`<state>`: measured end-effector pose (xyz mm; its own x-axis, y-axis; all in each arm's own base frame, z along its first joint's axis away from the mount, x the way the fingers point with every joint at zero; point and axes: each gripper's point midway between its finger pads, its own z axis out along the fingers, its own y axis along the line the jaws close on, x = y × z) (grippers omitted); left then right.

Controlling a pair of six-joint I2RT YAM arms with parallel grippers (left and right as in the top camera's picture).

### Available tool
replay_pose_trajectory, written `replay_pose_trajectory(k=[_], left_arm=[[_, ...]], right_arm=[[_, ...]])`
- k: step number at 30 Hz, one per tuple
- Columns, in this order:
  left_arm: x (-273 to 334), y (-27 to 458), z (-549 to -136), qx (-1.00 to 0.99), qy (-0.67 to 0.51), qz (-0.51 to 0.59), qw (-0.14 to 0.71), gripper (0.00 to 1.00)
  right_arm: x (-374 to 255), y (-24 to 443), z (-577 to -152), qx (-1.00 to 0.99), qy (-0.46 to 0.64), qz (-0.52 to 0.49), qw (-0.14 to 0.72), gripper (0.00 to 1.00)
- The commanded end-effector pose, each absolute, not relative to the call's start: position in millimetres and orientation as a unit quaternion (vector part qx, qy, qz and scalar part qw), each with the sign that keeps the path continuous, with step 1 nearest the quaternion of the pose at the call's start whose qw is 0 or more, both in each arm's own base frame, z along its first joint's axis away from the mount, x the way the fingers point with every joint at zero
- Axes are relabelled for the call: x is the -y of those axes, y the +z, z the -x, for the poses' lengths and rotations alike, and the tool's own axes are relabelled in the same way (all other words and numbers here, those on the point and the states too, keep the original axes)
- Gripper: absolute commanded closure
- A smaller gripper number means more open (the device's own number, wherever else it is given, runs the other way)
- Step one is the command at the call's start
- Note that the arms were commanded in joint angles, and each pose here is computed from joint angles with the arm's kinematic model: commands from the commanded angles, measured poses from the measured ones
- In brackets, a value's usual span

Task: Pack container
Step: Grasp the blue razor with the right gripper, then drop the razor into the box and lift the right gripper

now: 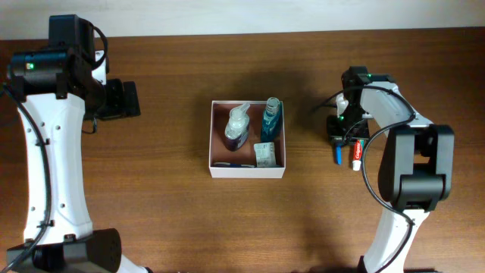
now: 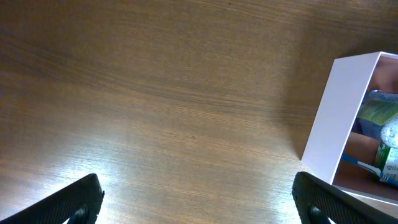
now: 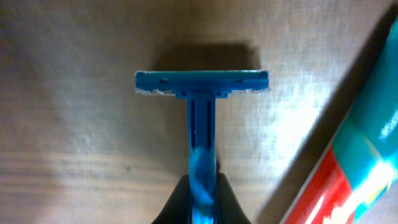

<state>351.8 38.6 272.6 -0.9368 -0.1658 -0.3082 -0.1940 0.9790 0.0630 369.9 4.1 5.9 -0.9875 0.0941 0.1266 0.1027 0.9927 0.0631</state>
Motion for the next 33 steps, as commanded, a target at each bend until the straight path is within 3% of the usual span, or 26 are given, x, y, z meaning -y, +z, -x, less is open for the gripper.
replay_pose_trajectory(k=[1, 7, 10, 13, 18, 22, 31, 33], left_arm=[[-37.1, 280.6, -350.3, -0.981, 0.041, 0.096, 0.166, 0.0], [-37.2, 280.6, -350.3, -0.981, 0.041, 0.096, 0.166, 0.01], [-37.1, 280.6, -350.3, -0.981, 0.041, 0.096, 0.166, 0.01], [-37.1, 280.6, -350.3, -0.981, 0.041, 0.096, 0.166, 0.0], [-37.1, 280.6, -350.3, -0.981, 0.041, 0.096, 0.166, 0.0], [-37.2, 280.6, -350.3, -0.981, 0.041, 0.096, 0.166, 0.01], [-37.1, 280.6, -350.3, -0.981, 0.041, 0.096, 0.166, 0.0], [-37.1, 280.6, -350.3, -0.981, 0.041, 0.096, 0.166, 0.01]], right_arm=[[-11.4, 70.4, -390.7, 0.997, -0.04, 0.059, -0.015, 0.94], [-72.6, 213.1, -355.3, 0.989, -0.058, -0.031, -0.133, 0.96], [-113.4, 251.7, -317.4, 0.978, -0.075, -0.103, -0.168, 0.96], [-165.7, 273.2, -278.3, 0.945, -0.089, -0.249, -0.195, 0.96], [-231.2, 259.3, -245.1, 0.867, -0.084, -0.455, -0.185, 0.96], [-251.2, 224.0, -257.3, 0.814, -0.056, -0.554, -0.166, 0.96], [-262.3, 142.9, -302.8, 0.764, -0.028, -0.636, -0.104, 0.96], [-261.7, 129.7, -305.7, 0.751, -0.025, -0.654, -0.089, 0.89]])
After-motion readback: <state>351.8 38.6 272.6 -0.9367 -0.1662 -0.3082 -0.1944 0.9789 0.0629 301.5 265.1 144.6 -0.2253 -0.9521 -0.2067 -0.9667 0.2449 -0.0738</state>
